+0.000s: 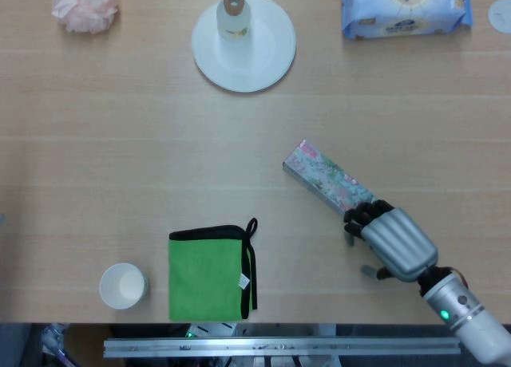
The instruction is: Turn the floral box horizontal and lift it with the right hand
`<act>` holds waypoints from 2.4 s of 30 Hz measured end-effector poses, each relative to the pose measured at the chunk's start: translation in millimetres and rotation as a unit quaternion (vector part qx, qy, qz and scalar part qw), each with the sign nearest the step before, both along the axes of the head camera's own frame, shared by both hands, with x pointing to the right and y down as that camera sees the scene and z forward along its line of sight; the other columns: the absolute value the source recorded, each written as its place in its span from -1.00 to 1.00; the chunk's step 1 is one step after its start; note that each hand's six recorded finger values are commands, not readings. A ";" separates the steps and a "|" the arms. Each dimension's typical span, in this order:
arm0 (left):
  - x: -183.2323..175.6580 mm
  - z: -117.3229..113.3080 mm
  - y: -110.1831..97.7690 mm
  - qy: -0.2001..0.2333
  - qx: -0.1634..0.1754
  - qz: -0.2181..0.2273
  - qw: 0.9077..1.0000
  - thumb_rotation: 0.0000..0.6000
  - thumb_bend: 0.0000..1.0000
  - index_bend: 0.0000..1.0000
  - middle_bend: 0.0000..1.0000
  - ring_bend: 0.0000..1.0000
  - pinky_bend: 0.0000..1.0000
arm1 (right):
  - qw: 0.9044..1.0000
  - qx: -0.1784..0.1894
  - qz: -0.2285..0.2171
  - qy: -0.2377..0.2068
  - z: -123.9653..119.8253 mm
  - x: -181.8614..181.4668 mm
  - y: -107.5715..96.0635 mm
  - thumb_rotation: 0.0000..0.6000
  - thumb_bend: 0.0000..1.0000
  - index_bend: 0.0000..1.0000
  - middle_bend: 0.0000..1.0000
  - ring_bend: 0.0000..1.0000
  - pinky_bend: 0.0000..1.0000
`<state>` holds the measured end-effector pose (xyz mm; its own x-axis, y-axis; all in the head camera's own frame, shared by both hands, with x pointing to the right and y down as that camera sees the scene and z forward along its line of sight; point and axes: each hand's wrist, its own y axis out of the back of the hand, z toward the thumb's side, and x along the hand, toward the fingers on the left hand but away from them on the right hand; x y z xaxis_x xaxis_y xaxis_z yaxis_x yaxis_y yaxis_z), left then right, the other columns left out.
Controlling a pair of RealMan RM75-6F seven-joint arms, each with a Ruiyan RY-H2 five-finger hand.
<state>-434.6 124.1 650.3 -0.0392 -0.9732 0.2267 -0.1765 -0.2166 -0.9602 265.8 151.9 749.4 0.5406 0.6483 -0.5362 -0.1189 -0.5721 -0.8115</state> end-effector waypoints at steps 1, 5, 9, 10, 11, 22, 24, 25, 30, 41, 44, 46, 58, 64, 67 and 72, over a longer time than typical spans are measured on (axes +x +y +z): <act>-0.4 -0.2 0.3 0.000 0.000 0.000 1.000 1.00 -0.82 -0.72 -0.70 -0.58 -0.20 | 1.000 -0.001 0.000 0.002 0.8 0.0 0.0 1.00 -0.98 -0.02 -0.31 -0.47 -0.37; -1.2 -1.0 1.1 0.001 0.001 -0.001 1.000 1.00 -0.82 -0.71 -0.70 -0.58 -0.20 | 1.000 -0.003 0.000 0.007 3.1 -0.2 -0.1 1.00 -0.98 -0.02 -0.31 -0.47 -0.37; -1.4 -0.5 1.6 0.002 0.000 -0.002 1.000 1.00 -0.82 -0.72 -0.70 -0.58 -0.20 | 1.000 -0.004 0.000 0.012 4.9 0.2 -0.9 1.00 -0.98 -0.01 -0.31 -0.47 -0.38; -1.5 -0.4 1.7 0.001 0.000 -0.002 1.000 1.00 -0.82 -0.71 -0.70 -0.58 -0.20 | 1.000 -0.003 0.001 0.014 5.2 0.7 -1.3 1.00 -0.98 -0.01 -0.31 -0.47 -0.39; -1.7 -0.2 1.7 0.002 -0.001 -0.002 1.000 1.00 -0.82 -0.71 -0.70 -0.58 -0.20 | 1.000 -0.003 0.001 0.015 5.4 1.3 -1.7 1.00 -0.98 -0.01 -0.31 -0.47 -0.39; -2.1 1.3 2.8 0.002 -0.002 -0.002 1.000 1.00 -0.82 -0.72 -0.70 -0.58 -0.20 | 1.000 0.003 0.012 0.029 4.4 12.1 -6.9 1.00 -0.98 -0.02 -0.31 -0.47 -0.39; -1.9 1.5 2.5 0.001 -0.002 -0.002 1.000 1.00 -0.82 -0.72 -0.70 -0.58 -0.20 | 0.999 0.004 0.014 0.032 4.3 15.3 -8.0 1.00 -0.98 -0.01 -0.31 -0.47 -0.39; -1.7 1.5 2.5 0.001 -0.002 -0.001 1.000 1.00 -0.82 -0.71 -0.70 -0.58 -0.20 | 0.999 0.004 0.017 0.034 4.4 17.8 -8.8 1.00 -0.98 -0.01 -0.31 -0.47 -0.39; -0.3 1.5 2.5 0.001 -0.002 0.000 1.000 1.00 -0.82 -0.71 -0.70 -0.58 -0.20 | 0.999 0.007 0.025 0.046 5.0 28.6 -12.9 1.00 -0.98 -0.01 -0.31 -0.47 -0.39; 0.9 2.3 3.2 0.002 -0.004 0.000 1.000 1.00 -0.82 -0.71 -0.70 -0.58 -0.20 | 0.996 0.024 0.052 0.074 6.1 53.2 -28.1 1.00 -0.98 -0.01 -0.31 -0.47 -0.40; 0.7 2.5 3.4 0.002 -0.004 0.000 1.000 1.00 -0.82 -0.71 -0.70 -0.58 -0.20 | 0.994 0.029 0.061 0.083 7.1 59.7 -33.1 1.00 -0.98 -0.01 -0.31 -0.47 -0.41; 0.6 2.6 3.7 0.002 -0.004 0.000 1.000 1.00 -0.82 -0.71 -0.70 -0.58 -0.20 | 0.993 0.035 0.068 0.089 7.3 63.7 -37.0 1.00 -0.98 -0.01 -0.31 -0.47 -0.42; 1.2 1.7 2.8 0.001 -0.003 0.001 1.000 1.00 -0.82 -0.71 -0.70 -0.58 -0.20 | 0.993 0.044 0.089 0.059 -5.1 57.4 -45.3 1.00 -0.98 -0.02 -0.31 -0.47 -0.44; 2.3 2.1 2.2 0.001 -0.003 0.003 1.000 1.00 -0.82 -0.72 -0.70 -0.58 -0.20 | 0.993 0.065 0.092 0.017 -25.4 38.2 -57.3 1.00 -0.98 -0.01 -0.31 -0.48 -0.44; 2.2 2.0 2.9 0.002 -0.003 0.002 1.000 1.00 -0.82 -0.71 -0.70 -0.58 -0.20 | 0.993 0.074 0.094 0.011 -27.4 29.2 -65.0 1.00 -0.98 -0.07 -0.34 -0.53 -0.44; 0.7 1.6 3.3 0.003 -0.004 0.001 1.000 1.00 -0.82 -0.71 -0.70 -0.58 -0.20 | 0.993 0.071 0.094 0.023 -21.5 15.2 -71.0 1.00 -0.98 -0.29 -0.44 -0.63 -0.44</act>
<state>-433.8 127.5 651.8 -0.0365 -0.9713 0.2350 -0.1815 -0.2248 -0.9573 281.0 80.9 727.9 0.3802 0.8062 -0.4534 -0.0609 -0.4673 -0.8820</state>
